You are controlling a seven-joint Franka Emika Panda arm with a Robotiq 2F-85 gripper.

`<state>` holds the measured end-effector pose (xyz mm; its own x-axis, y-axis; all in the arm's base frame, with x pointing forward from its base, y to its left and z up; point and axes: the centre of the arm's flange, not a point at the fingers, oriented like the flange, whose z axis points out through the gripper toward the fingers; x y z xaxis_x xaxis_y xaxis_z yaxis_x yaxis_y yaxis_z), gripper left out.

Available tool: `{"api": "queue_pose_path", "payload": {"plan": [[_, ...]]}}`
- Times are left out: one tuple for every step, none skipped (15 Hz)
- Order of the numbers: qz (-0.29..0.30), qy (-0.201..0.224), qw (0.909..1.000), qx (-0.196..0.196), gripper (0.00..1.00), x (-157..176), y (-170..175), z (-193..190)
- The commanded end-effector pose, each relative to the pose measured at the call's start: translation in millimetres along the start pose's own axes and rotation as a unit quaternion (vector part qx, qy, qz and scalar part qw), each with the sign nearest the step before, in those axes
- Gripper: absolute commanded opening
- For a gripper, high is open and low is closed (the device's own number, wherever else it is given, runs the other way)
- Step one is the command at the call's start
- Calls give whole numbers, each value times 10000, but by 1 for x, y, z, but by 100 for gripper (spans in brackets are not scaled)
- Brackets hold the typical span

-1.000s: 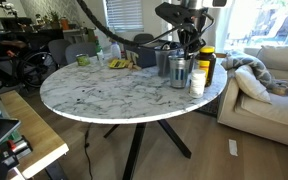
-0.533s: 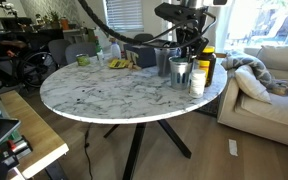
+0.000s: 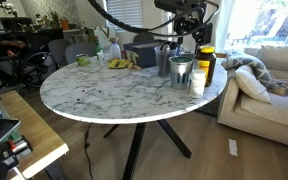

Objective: Remove the green lid from the silver cup

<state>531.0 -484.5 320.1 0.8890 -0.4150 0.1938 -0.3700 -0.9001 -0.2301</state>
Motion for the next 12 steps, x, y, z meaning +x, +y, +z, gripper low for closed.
{"api": "queue_pose_path", "payload": {"plan": [[-49,104,9999,105,75,-3,-4,4],[-73,98,9999,112,74,-2,-7,7],[-93,103,9999,79,64,-1,-9,8],[-102,113,9999,53,57,0,-10,9],[-123,124,9998,40,49,0,-12,10],[-130,133,9998,29,41,1,-13,11],[-122,132,9998,14,34,1,-13,12],[-121,113,9999,6,25,1,-13,14],[-119,81,9999,-10,18,1,-14,17],[-123,44,9999,-19,10,0,-14,19],[-108,-58,9999,-50,3,0,-16,22],[-97,-136,9998,-120,0,-2,-16,25]]}}
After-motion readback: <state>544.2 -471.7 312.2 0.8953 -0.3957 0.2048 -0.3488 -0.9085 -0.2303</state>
